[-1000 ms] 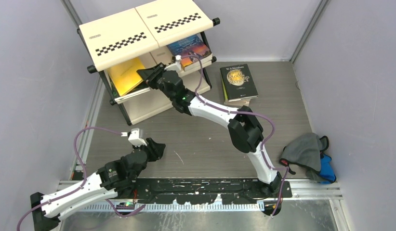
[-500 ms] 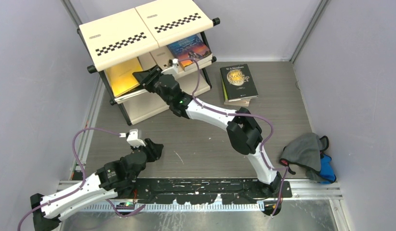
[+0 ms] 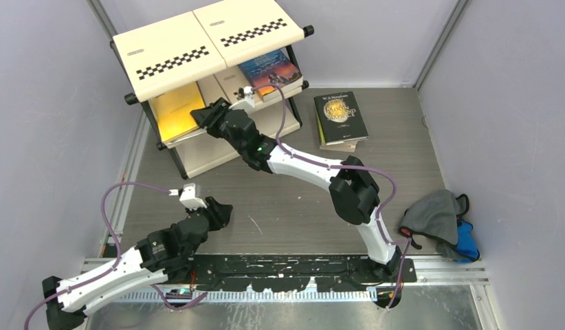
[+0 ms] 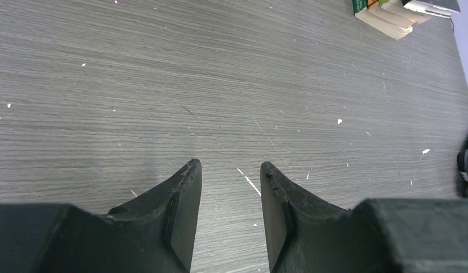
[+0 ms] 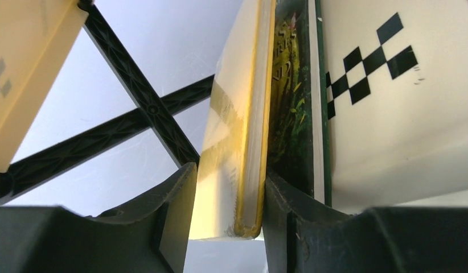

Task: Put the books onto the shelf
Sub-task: Place the book on the shelf.

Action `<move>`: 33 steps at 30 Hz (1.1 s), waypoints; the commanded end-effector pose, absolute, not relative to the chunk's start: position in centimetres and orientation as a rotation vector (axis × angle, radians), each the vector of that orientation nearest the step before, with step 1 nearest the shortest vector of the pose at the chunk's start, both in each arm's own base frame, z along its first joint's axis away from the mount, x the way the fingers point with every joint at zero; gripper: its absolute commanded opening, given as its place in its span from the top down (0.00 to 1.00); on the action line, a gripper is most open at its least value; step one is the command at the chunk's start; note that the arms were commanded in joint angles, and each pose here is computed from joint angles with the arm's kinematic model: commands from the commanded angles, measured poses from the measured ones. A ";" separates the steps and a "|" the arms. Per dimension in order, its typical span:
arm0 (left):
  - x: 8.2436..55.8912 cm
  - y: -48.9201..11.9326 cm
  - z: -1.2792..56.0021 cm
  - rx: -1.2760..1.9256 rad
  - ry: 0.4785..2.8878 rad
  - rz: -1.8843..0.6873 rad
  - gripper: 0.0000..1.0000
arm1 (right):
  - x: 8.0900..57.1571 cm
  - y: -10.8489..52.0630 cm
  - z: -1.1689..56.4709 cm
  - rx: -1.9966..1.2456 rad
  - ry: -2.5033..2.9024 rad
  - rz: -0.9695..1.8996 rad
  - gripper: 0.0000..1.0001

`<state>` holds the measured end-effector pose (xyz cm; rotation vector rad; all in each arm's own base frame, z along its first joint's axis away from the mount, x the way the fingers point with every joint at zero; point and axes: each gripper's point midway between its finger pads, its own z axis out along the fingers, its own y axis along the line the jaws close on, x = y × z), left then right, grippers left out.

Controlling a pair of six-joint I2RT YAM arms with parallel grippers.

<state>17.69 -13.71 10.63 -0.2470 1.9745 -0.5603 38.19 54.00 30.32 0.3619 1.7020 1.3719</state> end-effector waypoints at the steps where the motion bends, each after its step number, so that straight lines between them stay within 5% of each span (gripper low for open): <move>1: 18.2 -13.5 12.8 -0.292 1.919 -0.578 0.57 | 37.4 52.1 36.4 0.324 1.622 1.338 0.50; 33: 18.3 -13.4 12.9 -0.287 1.923 -0.558 0.57 | 38.9 47.1 35.0 0.072 1.687 0.783 0.45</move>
